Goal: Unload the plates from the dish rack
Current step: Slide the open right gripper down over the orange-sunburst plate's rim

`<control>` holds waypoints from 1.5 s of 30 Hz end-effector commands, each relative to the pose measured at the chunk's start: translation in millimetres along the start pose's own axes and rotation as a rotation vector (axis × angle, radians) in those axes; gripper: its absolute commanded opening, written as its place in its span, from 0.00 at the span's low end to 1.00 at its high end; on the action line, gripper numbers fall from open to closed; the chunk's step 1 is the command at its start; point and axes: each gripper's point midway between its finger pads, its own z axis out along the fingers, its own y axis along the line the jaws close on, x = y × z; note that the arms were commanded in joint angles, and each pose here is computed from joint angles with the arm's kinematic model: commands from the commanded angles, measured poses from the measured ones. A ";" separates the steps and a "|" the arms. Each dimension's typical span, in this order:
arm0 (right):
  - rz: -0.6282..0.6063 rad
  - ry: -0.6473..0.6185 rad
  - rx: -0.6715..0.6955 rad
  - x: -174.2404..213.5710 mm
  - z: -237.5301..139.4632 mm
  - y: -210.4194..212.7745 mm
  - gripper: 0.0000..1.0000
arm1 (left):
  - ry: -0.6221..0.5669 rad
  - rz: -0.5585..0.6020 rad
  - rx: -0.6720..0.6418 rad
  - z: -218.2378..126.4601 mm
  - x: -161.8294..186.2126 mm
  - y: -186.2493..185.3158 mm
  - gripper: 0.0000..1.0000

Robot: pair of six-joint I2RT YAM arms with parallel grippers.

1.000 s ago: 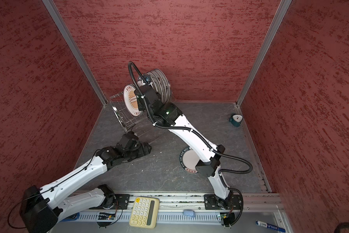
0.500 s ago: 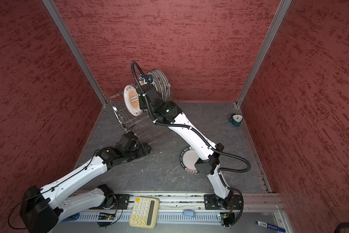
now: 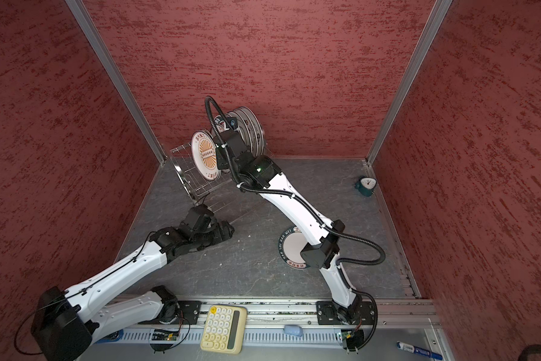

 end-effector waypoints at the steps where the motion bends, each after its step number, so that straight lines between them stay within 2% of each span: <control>1: 0.027 -0.003 -0.028 -3.6 2.1 2.2 0.33 | -0.006 0.008 0.016 -0.4 -2.0 -1.2 1.00; 22: 0.005 0.011 -0.113 -1.5 2.4 15.3 0.08 | -0.005 -0.014 0.020 3.9 -3.5 -0.3 0.99; 36: -0.032 -0.062 -0.133 -24.3 -11.9 17.4 0.00 | -0.007 -0.038 0.008 6.9 -5.7 0.6 0.99; 45: -0.040 -0.091 -0.136 -34.4 -18.3 17.9 0.00 | -0.002 -0.042 0.004 7.8 -4.7 1.0 0.99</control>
